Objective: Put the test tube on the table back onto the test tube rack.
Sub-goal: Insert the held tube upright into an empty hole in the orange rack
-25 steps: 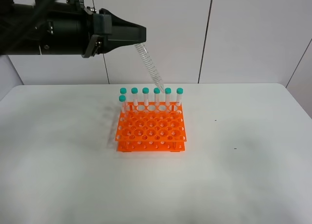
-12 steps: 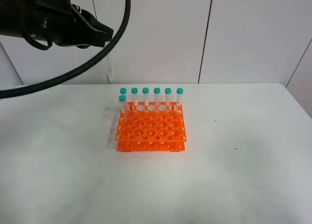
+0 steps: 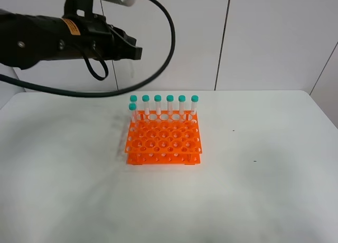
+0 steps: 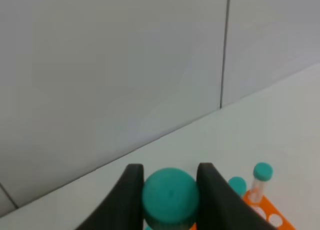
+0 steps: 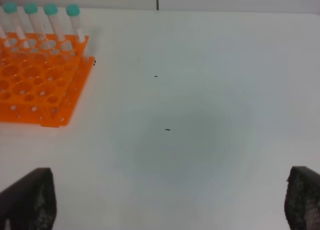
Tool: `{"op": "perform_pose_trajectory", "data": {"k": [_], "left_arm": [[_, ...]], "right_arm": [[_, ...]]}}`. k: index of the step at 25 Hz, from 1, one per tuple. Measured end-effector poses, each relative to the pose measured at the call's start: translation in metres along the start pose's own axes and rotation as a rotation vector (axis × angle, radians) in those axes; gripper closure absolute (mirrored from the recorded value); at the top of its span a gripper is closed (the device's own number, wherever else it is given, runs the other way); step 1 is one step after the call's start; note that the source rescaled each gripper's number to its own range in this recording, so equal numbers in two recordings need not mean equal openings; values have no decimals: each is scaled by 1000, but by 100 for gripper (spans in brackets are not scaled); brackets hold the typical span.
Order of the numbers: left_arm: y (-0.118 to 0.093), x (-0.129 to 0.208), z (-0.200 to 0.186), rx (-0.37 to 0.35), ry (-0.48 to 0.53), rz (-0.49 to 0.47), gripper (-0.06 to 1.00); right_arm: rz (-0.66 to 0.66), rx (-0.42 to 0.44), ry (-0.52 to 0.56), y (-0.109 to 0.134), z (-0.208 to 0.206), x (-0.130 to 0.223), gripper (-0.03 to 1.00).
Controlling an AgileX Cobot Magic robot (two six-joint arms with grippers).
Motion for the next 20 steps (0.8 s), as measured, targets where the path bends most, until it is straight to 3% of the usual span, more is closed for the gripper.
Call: {"op": "perform_pose_trajectory", "data": {"k": [6,10,15,20], "left_arm": [[-47,16,10,96,-37,74,94],[-59,50,7,123,-24,78,94],[-58,69,11,121,-16,70,94],[-33,75,34,61,-4,-32,94]], "right_arm": [[0,0,0,0,0,0,-3],[0,0,0,0,0,0,-3],[0,0,0,0,0,0,-3],[0,-1,0,0,0,0,-3]]}}
Point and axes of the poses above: a point on each arm's last joint axis where the gripper is mounted, z pointing out along that axis toward the gripper, y along the wrist's bending axis when the last joint is at zero, x = y × z, the point moved 10 cm from there along z, pointing out along that axis toward the gripper, and after that the axes turned 5 degrees about z, right-handed, at the moved point
